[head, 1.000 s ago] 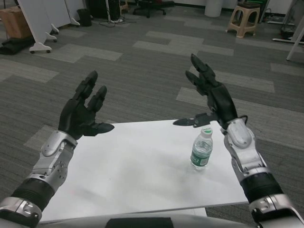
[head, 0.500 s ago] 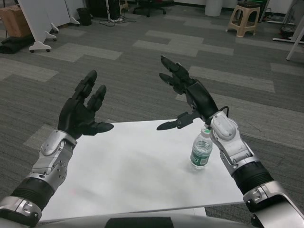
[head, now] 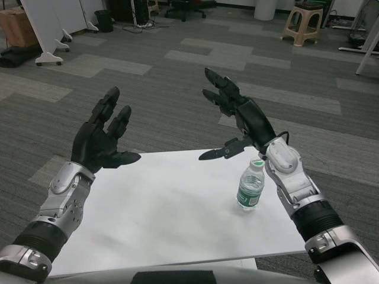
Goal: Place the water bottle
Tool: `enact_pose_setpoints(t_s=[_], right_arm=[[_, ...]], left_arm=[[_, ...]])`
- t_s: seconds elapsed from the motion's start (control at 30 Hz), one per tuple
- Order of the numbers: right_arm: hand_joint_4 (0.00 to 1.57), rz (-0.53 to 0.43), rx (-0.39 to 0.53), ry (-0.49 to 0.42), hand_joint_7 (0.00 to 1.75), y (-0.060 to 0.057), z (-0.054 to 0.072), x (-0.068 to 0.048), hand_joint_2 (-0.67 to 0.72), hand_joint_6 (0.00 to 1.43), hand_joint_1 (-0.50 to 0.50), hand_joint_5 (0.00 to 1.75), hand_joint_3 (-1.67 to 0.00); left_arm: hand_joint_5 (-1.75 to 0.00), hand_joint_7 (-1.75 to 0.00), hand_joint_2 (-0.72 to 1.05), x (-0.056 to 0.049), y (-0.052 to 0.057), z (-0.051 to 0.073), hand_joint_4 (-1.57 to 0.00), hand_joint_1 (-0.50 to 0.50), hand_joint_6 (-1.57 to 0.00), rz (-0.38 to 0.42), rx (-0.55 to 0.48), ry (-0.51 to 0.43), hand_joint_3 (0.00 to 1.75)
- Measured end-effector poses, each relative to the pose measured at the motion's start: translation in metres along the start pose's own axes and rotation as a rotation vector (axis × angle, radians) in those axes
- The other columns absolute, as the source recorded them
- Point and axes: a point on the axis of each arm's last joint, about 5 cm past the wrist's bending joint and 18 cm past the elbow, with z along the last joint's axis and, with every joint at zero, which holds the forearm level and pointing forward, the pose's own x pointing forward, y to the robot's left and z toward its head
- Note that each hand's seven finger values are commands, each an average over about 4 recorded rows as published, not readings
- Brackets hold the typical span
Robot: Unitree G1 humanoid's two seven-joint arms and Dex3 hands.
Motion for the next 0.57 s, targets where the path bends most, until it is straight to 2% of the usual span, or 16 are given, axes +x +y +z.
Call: enact_pose_setpoints(t_s=[0.43, 0.57], right_arm=[[0.0, -0.023, -0.012, 0.0, 0.0, -0.0075, 0.0008, -0.0014, -0.22, 0.0, -0.19, 0.0, -0.24], [0.0, -0.028, -0.015, 0.0, 0.0, -0.009, 0.0009, -0.0018, -0.22, 0.0, -0.21, 0.0, -0.24]], left_arm=[[0.0, 0.0, 0.34, 0.0075, 0.0012, 0.004, 0.0, -0.5, 0.0, -0.001, 0.009, -0.016, 0.09], [0.0, 0.0, 0.34, 0.0089, 0.0013, 0.0038, 0.0, -0.5, 0.0, -0.001, 0.011, -0.014, 0.09]])
